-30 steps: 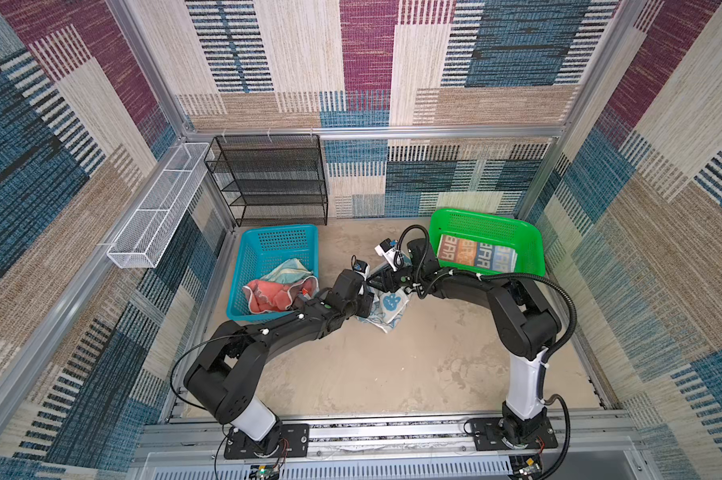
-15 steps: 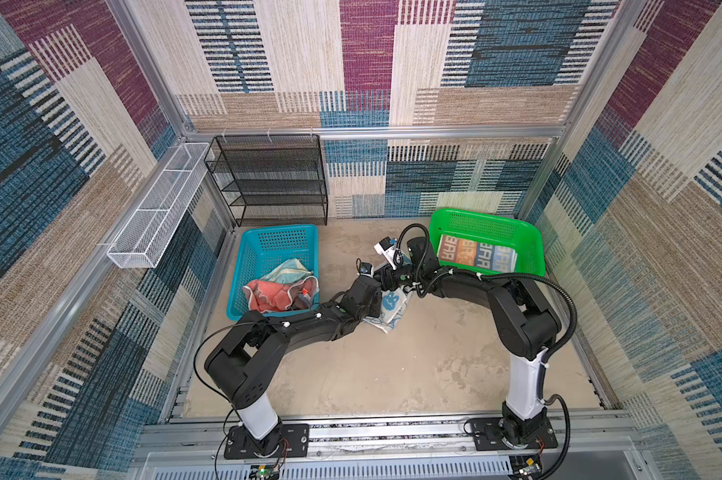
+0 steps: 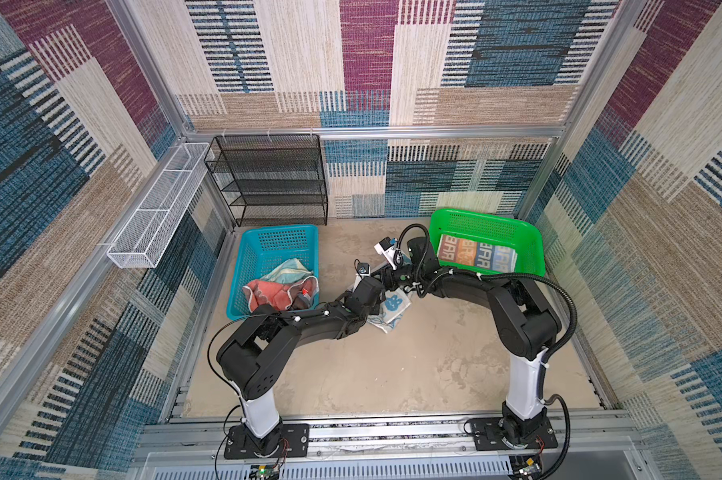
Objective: Fold and stack the towels
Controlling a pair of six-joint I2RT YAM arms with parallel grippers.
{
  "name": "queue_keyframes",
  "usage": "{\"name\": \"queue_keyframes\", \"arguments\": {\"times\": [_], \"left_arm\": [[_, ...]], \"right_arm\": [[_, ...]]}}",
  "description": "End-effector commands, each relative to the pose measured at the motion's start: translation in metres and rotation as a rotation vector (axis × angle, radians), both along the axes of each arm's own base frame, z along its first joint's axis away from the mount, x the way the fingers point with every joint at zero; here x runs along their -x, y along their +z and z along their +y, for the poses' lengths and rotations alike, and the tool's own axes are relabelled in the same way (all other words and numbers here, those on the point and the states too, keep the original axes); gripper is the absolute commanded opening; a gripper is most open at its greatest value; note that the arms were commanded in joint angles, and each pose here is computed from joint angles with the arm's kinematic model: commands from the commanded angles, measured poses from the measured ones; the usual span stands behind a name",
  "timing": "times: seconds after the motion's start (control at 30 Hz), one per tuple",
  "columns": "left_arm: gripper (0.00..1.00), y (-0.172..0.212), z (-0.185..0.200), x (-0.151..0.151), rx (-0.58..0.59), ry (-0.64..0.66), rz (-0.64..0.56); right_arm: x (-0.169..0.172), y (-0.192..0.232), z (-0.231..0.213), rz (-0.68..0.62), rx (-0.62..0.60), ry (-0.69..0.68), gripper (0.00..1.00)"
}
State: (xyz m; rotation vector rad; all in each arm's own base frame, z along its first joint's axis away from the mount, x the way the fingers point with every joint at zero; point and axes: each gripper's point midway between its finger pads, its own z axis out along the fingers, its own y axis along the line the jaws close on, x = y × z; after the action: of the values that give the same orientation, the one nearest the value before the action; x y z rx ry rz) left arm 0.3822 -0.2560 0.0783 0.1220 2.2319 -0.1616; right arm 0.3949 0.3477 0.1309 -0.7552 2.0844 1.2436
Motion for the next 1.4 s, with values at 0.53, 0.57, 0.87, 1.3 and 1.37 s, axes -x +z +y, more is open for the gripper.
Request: {"name": "queue_keyframes", "arguments": {"times": [0.53,0.57,0.87,1.3,1.37], "left_arm": [[0.00,0.028,0.023,0.010,-0.125,-0.043,-0.070],[0.00,0.029,0.024,0.011,-0.136,-0.041,-0.070],[0.00,0.028,0.036,0.018,-0.176,-0.031,-0.059],[0.00,0.019,0.033,0.018,-0.170,-0.040,-0.036],[0.00,0.017,0.032,0.018,-0.170,-0.041,-0.032]], "right_arm": [[-0.005,-0.018,-0.095,-0.090,0.294,-0.277,0.46],[-0.003,-0.020,-0.102,-0.092,0.314,-0.289,0.46],[0.022,-0.052,-0.134,-0.043,0.423,-0.327,0.45],[0.011,-0.075,-0.113,-0.001,0.350,-0.271,0.46],[0.010,-0.077,-0.112,0.001,0.346,-0.268,0.46]]}}
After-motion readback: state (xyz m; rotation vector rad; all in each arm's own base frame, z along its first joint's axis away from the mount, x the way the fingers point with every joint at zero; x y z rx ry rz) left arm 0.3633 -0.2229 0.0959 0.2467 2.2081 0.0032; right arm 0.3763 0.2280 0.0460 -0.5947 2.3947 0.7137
